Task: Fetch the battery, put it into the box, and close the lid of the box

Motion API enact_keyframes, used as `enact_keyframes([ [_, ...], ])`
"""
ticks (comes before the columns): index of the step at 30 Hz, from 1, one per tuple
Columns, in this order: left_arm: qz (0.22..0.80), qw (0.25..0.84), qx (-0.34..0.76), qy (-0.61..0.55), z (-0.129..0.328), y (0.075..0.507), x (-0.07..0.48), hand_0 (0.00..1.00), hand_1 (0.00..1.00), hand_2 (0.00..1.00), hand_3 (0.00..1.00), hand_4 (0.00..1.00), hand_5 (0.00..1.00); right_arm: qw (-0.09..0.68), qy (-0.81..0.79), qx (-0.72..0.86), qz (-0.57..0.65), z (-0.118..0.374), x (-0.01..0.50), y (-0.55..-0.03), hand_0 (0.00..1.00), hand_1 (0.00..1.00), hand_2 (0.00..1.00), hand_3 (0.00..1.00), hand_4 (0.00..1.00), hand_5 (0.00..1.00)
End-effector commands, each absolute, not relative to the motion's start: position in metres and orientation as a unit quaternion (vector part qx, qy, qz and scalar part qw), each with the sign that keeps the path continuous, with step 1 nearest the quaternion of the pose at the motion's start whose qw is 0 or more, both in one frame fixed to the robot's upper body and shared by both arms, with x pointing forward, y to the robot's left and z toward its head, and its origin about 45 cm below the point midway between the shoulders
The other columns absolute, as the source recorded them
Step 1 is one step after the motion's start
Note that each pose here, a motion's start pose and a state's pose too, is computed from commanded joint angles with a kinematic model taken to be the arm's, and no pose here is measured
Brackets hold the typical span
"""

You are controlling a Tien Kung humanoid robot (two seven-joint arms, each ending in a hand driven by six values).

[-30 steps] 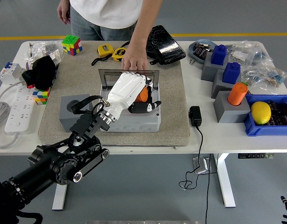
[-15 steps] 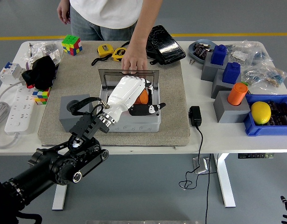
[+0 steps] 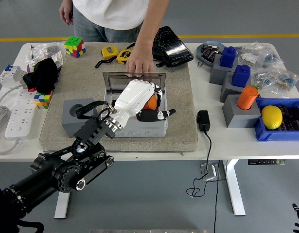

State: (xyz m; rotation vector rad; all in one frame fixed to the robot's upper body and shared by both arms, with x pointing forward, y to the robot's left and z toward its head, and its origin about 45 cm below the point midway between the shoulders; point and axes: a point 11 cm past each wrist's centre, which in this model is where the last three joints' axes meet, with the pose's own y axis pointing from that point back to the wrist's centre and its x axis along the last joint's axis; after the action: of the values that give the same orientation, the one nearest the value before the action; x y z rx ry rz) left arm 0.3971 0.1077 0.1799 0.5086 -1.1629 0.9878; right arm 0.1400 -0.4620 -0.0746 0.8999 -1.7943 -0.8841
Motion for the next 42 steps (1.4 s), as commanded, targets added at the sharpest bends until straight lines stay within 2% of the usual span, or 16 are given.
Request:
enact_keyframes([
  [2,0.439,0.698,0.232,-0.516,0.178,0.108,0.397,0.213,0.437,0.461,0.446,0.903,0.648,0.456,-0.728,0.365,-0.359,-0.075,0.14,-0.462,0.845,0.805,0.768,0.801,0.998,0.998],
  [3,0.437,0.7,0.234,-0.513,0.177,0.108,0.397,0.346,0.591,0.572,0.565,0.955,0.819,0.457,-0.728,0.365,-0.359,-0.075,0.14,-0.462,0.846,0.805,0.768,0.801,0.998,0.998],
  [8,0.432,0.71,0.241,-0.502,0.173,0.108,0.397,0.346,0.591,0.572,0.565,0.955,0.819,0.457,-0.727,0.365,-0.359,-0.075,0.14,-0.462,0.846,0.805,0.768,0.801,0.998,0.998],
  [9,0.432,0.71,0.241,-0.501,0.173,0.108,0.398,0.495,0.667,0.648,0.641,0.973,0.919,0.457,-0.727,0.366,-0.359,-0.075,0.14,-0.462,0.845,0.804,0.768,0.801,0.998,0.998],
  [14,0.438,0.709,0.229,-0.503,0.177,0.107,0.397,0.495,0.667,0.648,0.641,0.973,0.919,0.458,-0.727,0.365,-0.359,-0.075,0.139,-0.462,0.845,0.804,0.768,0.801,0.998,0.998],
  [15,0.439,0.709,0.225,-0.504,0.178,0.107,0.396,0.573,0.701,0.696,0.688,0.982,0.978,0.458,-0.727,0.364,-0.359,-0.075,0.139,-0.462,0.846,0.805,0.768,0.801,0.998,0.998],
  [20,0.445,0.715,0.189,-0.506,0.19,0.097,0.388,0.573,0.701,0.696,0.688,0.982,0.978,0.458,-0.727,0.364,-0.36,-0.075,0.138,-0.462,0.846,0.805,0.768,0.801,0.998,0.998],
  [21,0.448,0.717,0.174,-0.505,0.195,0.094,0.386,0.703,0.751,0.758,0.752,0.998,0.998,0.458,-0.727,0.364,-0.36,-0.076,0.137,-0.462,0.845,0.804,0.768,0.801,0.998,0.998],
  [26,0.459,0.717,0.136,-0.506,0.212,0.09,0.38,0.703,0.751,0.758,0.752,0.998,0.998,0.46,-0.726,0.363,-0.361,-0.076,0.135,-0.462,0.845,0.804,0.768,0.801,0.998,0.998],
  [27,0.461,0.716,0.133,-0.507,0.214,0.091,0.38,0.964,0.938,0.897,0.852,0.998,0.998,0.459,-0.726,0.362,-0.361,-0.076,0.135,-0.462,0.846,0.803,0.768,0.801,0.998,0.998],
  [32,0.461,0.716,0.14,-0.505,0.219,0.095,0.381,0.964,0.938,0.897,0.852,0.998,0.998,0.458,-0.727,0.361,-0.361,-0.076,0.135,-0.463,0.846,0.803,0.768,0.801,0.998,0.998],
  [33,0.461,0.716,0.144,-0.504,0.22,0.097,0.381,0.998,0.998,0.985,0.98,0.998,0.998,0.458,-0.727,0.361,-0.362,-0.076,0.134,-0.463,0.845,0.803,0.768,0.801,0.998,0.998],
  [42,0.483,0.727,0.164,-0.46,0.229,0.121,0.387,0.998,0.998,0.998,0.998,0.998,0.998,0.455,-0.728,0.359,-0.366,-0.077,0.132,-0.461,0.845,0.803,0.768,0.801,0.998,0.998],
])
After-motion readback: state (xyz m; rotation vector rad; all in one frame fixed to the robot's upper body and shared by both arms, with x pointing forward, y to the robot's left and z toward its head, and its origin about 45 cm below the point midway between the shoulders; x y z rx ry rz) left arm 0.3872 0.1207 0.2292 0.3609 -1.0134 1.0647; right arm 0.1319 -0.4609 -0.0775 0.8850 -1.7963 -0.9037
